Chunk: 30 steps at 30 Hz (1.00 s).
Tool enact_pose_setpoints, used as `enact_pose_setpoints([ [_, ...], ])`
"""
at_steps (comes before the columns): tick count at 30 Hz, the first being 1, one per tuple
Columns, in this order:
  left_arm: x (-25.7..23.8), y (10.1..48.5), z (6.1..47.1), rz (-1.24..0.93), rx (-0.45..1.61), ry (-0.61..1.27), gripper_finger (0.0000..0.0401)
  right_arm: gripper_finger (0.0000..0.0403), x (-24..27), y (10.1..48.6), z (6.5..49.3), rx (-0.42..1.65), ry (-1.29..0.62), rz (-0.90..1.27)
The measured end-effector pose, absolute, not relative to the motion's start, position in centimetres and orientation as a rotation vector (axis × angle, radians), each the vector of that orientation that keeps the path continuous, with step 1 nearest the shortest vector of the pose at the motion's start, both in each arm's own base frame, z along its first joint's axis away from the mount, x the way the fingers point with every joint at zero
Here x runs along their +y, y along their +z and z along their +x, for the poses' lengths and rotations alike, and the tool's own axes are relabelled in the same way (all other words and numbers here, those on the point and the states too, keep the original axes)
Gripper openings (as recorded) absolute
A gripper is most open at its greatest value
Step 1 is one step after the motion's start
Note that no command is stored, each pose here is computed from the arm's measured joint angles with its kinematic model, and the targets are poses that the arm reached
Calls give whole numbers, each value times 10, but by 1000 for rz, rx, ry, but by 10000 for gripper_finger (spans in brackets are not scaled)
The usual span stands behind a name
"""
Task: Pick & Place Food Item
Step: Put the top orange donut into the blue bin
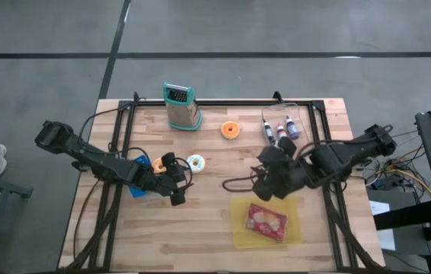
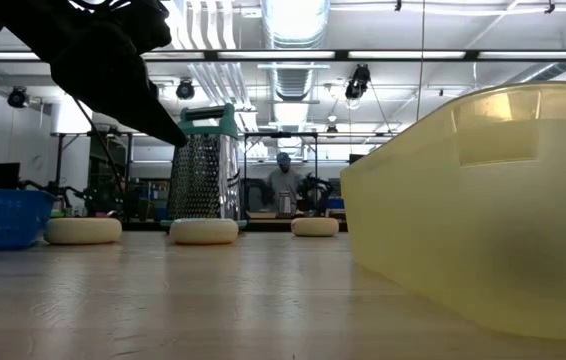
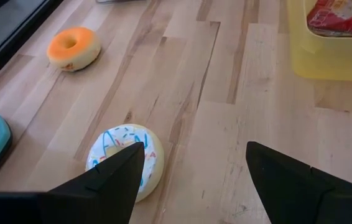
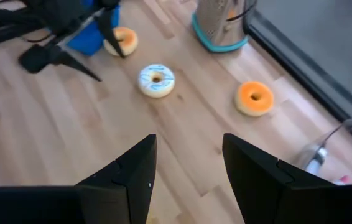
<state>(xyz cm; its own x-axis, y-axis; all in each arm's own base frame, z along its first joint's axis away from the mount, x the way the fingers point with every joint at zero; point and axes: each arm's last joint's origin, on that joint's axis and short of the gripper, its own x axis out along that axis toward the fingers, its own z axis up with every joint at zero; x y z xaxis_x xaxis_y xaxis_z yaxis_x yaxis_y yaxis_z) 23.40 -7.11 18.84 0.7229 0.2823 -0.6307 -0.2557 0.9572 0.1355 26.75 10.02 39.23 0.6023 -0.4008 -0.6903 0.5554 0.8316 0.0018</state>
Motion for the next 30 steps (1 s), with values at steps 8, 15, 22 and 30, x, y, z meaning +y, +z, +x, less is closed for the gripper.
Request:
enact_pose_setpoints([
  [8, -71, 188, 234, 40, 702, 297, 287, 180, 65, 382, 282, 808, -588, 137],
  [15, -71, 188, 234, 40, 702, 297, 287, 180, 30, 365, 307, 840, -435, 104],
  [22, -71, 188, 234, 40, 702, 297, 287, 180, -2, 347, 311, 880, -490, 72],
  [30, -71, 188, 234, 40, 702, 297, 287, 180, -32, 323, 318, 893, -433, 33],
])
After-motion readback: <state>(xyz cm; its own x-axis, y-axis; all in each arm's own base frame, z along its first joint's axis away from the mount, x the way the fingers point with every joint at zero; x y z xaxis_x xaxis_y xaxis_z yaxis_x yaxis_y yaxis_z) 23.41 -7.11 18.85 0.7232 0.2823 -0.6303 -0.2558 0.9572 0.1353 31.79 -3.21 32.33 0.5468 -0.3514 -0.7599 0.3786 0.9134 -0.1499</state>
